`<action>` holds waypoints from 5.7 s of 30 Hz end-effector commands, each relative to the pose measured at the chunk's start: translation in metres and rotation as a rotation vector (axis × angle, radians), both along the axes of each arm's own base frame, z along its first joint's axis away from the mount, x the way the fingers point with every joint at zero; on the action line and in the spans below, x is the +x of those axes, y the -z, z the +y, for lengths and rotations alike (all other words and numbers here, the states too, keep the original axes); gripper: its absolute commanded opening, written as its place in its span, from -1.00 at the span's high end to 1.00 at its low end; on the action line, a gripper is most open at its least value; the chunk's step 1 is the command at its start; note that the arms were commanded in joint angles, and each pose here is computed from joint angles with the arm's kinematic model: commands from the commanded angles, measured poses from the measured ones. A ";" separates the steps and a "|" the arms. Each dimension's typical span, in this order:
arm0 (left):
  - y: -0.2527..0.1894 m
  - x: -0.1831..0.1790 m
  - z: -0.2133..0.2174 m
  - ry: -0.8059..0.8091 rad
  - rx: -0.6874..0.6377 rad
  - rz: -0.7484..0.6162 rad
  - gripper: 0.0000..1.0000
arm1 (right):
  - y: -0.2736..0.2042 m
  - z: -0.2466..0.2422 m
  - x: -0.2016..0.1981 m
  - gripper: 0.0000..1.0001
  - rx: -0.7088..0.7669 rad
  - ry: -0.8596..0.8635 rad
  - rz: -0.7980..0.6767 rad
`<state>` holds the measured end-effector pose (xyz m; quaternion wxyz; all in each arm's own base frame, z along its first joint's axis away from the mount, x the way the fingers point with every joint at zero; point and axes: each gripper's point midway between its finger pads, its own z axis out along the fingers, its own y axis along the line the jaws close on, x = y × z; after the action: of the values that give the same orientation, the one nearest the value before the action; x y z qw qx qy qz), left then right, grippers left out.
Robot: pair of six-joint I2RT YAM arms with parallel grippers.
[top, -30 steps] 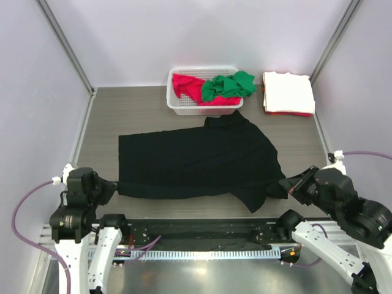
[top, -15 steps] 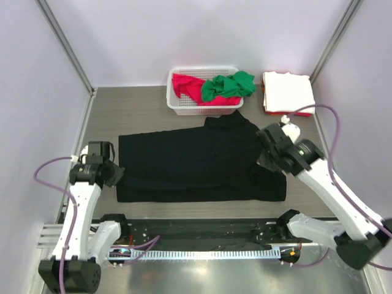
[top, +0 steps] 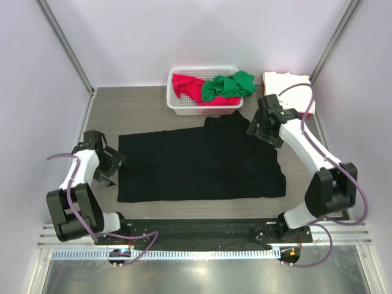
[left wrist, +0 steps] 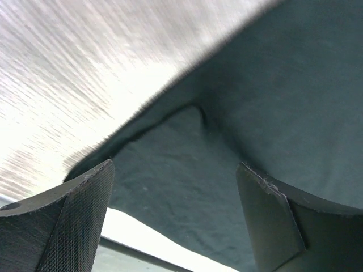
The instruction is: Fold and stack the t-shirts
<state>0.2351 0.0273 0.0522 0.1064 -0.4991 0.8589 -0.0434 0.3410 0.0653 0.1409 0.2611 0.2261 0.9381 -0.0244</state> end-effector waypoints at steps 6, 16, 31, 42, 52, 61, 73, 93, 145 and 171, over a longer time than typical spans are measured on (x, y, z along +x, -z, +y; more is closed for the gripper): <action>-0.043 -0.011 -0.010 -0.045 0.017 -0.249 -0.76 | 0.023 -0.012 -0.085 -0.80 0.156 0.137 -0.012; -0.008 -0.056 -0.025 -0.229 0.017 -0.220 -0.45 | 0.097 -0.041 -0.153 -0.43 0.232 0.343 0.112; 0.036 -0.029 -0.038 -0.130 0.020 -0.186 0.98 | 0.102 -0.033 -0.095 0.94 0.252 0.259 0.058; -0.113 0.025 -0.011 -0.114 0.090 -0.429 1.00 | -0.055 -0.058 -0.056 0.98 0.154 0.249 -0.200; -0.025 -0.075 -0.037 -0.203 -0.031 -0.220 1.00 | 0.006 -0.050 -0.151 0.98 0.237 0.310 -0.110; -0.034 -0.100 -0.034 -0.196 0.026 -0.156 0.79 | 0.019 -0.046 -0.187 0.33 0.252 0.292 -0.060; -0.137 -0.118 -0.007 -0.164 0.233 -0.351 -0.99 | -0.028 -0.029 -0.184 -0.63 0.359 0.212 -0.198; -0.082 0.091 -0.021 0.347 0.209 -0.278 -0.96 | 0.023 0.041 0.092 -0.09 0.349 -0.111 -0.098; 0.026 0.106 0.020 0.223 0.141 -0.019 -0.56 | 0.131 0.066 0.099 0.98 0.204 -0.230 0.040; 0.037 0.149 0.025 0.213 0.093 -0.070 0.77 | 0.041 0.063 0.119 0.98 0.177 -0.253 -0.081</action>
<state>0.3734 0.0565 0.0188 0.1417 -0.3990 0.9059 -0.0067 0.4454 0.1249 0.0558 0.2301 0.1391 0.9596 0.0831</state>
